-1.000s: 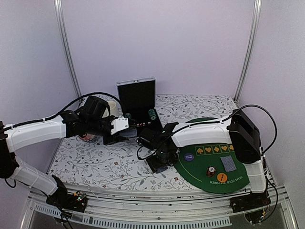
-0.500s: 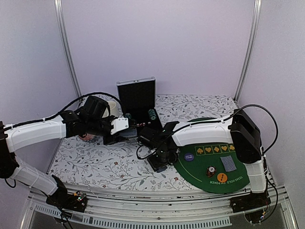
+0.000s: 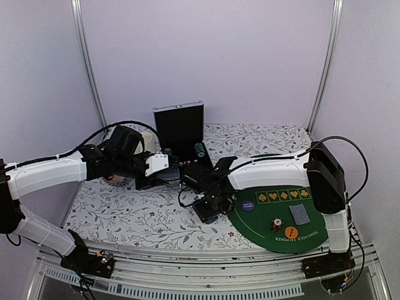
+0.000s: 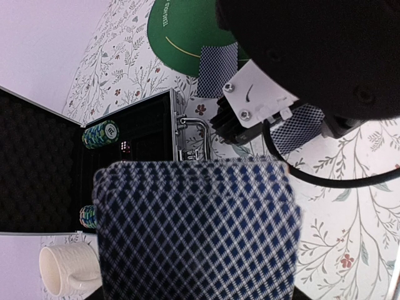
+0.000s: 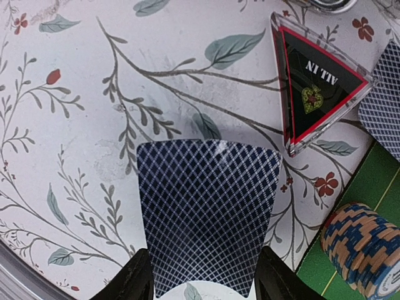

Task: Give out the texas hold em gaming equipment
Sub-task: Pick up the poker card from the center of the board, then place the poker card in the small blind area, then pick up the poker card from the face-down deck piles.

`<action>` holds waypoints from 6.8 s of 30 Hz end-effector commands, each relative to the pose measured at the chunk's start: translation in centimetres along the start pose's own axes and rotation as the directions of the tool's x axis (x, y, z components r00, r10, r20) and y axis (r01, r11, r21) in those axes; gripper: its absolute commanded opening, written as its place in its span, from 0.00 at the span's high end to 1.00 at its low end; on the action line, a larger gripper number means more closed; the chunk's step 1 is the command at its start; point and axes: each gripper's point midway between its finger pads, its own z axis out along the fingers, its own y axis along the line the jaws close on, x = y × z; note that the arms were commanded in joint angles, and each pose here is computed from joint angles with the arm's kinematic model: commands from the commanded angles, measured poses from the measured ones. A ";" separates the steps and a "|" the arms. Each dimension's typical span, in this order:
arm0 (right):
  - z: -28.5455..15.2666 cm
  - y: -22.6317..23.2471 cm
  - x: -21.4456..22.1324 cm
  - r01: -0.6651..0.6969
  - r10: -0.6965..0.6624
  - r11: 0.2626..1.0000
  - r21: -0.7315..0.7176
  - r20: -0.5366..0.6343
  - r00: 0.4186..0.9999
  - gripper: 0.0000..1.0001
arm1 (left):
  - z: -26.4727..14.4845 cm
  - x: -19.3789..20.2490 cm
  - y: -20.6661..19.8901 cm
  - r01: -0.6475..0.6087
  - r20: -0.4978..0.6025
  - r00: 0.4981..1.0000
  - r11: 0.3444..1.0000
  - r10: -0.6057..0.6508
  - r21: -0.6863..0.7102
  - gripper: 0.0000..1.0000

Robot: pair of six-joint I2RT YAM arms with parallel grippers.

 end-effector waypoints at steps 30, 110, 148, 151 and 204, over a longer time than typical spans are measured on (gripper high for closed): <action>-12.9 -9.3 0.0 -0.080 0.090 0.994 -0.080 0.129 0.988 0.46 | -0.7 -1.0 0.0 -0.018 0.043 0.999 1.000 0.018 -0.012 0.51; -5.4 -25.7 17.9 -0.364 0.457 0.865 0.345 -0.244 0.856 0.50 | -0.6 -1.0 -0.2 -0.018 0.046 0.999 1.000 0.018 -0.001 0.50; -19.3 -15.5 -4.9 -0.139 0.201 0.978 -0.158 0.496 0.845 0.01 | -0.8 -1.3 -0.3 -0.030 0.058 0.998 1.000 0.029 0.003 0.50; -21.0 -8.6 -8.9 0.086 0.198 0.912 -0.402 0.612 0.765 0.01 | -0.8 -1.4 -0.3 -0.032 0.060 0.998 0.999 0.032 0.004 0.50; -12.9 1.2 -13.6 0.245 0.140 0.747 -0.617 0.507 0.850 0.13 | -0.7 -1.5 -0.5 -0.029 0.065 0.997 0.999 0.028 0.012 0.51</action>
